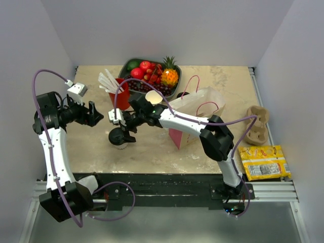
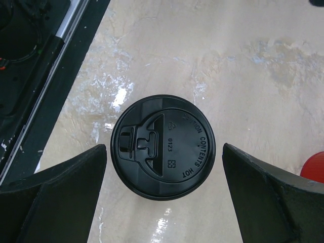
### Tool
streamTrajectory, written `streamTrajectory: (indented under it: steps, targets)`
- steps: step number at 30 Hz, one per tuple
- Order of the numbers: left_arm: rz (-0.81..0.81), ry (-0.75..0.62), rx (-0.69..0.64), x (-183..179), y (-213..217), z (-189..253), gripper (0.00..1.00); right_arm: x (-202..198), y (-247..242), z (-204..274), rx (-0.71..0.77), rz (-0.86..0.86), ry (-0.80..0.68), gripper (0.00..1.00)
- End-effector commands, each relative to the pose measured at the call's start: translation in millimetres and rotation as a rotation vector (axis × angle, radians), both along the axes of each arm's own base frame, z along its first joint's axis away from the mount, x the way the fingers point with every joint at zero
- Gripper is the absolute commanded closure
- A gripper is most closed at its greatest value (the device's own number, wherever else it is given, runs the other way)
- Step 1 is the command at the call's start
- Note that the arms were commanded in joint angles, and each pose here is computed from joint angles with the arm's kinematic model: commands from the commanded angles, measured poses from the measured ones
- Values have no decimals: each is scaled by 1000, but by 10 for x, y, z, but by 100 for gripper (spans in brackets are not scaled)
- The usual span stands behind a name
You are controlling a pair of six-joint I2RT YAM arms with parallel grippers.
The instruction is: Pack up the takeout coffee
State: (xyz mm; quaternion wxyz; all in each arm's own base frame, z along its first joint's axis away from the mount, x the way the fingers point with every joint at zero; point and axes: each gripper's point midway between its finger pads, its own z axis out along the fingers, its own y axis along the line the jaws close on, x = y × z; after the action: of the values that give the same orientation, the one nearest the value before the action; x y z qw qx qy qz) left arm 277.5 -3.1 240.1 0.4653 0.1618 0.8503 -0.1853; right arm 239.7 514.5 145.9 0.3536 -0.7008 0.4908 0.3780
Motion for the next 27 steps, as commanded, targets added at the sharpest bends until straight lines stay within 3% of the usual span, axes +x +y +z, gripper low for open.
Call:
streamTrajectory:
  steps: [1,27]
  targets:
    - [16,4,-22,-7,-12,22,13,79,137,215,61,-13,-27,1]
    - [27,30,-56,45,-10,-53,13,23,160,-107,-67,-20,117,5]
